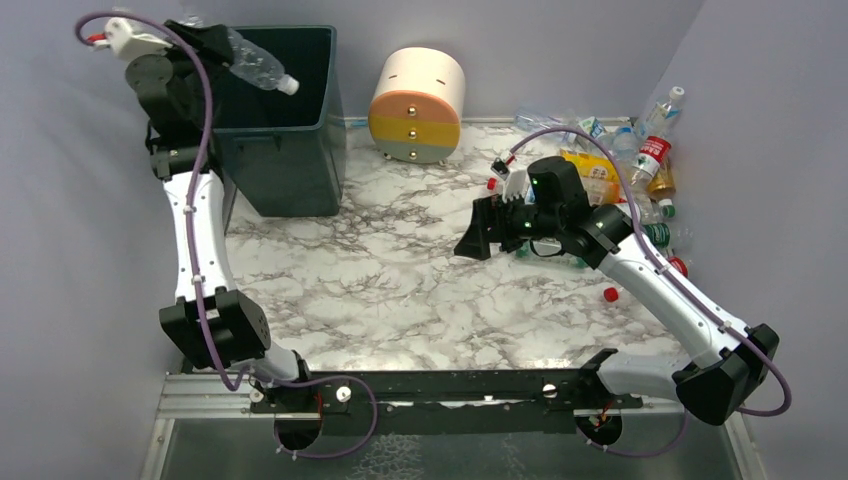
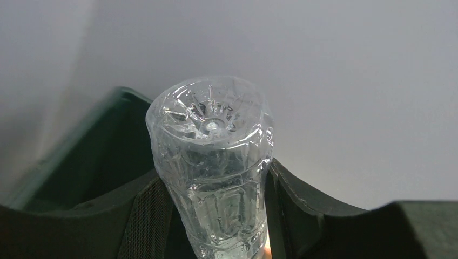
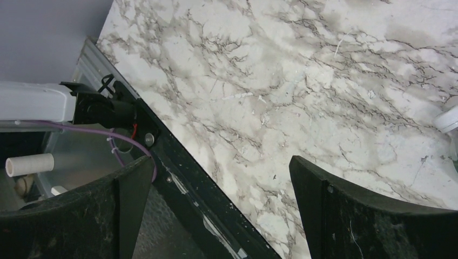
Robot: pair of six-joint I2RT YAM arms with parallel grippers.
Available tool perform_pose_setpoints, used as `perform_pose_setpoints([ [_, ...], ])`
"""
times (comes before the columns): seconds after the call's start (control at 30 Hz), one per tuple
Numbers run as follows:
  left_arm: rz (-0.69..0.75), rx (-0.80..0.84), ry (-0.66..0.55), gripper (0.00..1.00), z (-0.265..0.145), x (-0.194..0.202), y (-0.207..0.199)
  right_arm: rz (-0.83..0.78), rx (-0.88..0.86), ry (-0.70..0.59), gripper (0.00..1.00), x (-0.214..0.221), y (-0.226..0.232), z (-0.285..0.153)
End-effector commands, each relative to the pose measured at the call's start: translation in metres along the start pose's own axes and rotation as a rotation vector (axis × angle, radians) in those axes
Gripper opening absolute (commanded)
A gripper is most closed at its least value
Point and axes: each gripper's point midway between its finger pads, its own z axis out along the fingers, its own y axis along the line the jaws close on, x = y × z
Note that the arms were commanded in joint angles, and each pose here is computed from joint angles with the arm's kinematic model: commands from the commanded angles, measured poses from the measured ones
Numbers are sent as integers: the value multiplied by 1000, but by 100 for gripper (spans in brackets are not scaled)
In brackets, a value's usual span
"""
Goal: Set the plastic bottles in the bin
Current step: Place the plastic bottle in the trash bin.
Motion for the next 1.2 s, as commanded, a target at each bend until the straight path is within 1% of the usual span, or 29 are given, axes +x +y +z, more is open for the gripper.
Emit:
perform_pose_setpoints([
  [0.0,-57,-101,-96,34,10,-29,64,-16,17,-22,99,-1,-1,-4],
  [0.07,-62,-126,-82,34,12,-22,80,-17,23,-18,99,0,-3,-2],
  [0.2,-64,-149,-42,34,14,-3,96,-10,37,2,99,4,-10,6],
  [0.27,-57,-159,-13,37,17,5,101,-5,41,13,99,7,-13,11],
  [0.37,-45,-153,27,57,22,13,103,-1,52,22,99,10,-18,17],
  [0.47,-23,-149,57,68,27,16,102,4,75,32,99,13,-25,22],
  [0.5,-11,-146,60,76,27,15,100,5,88,34,99,15,-28,24],
  [0.53,1,-144,63,92,27,15,99,7,100,36,99,16,-32,25],
  [0.57,16,-141,66,98,27,14,96,6,113,37,99,16,-35,26],
  [0.77,82,-140,73,99,24,7,80,18,257,38,99,20,-66,27],
  [0.87,99,-120,91,99,17,4,65,93,331,1,99,16,-93,19],
  [0.97,136,-69,124,99,5,8,35,208,402,-47,99,14,-130,6],
  [1.07,161,-5,180,99,-11,24,1,323,491,-91,99,14,-169,-10],
  [1.17,156,80,272,99,-34,55,-33,280,615,-120,99,8,-192,-23],
])
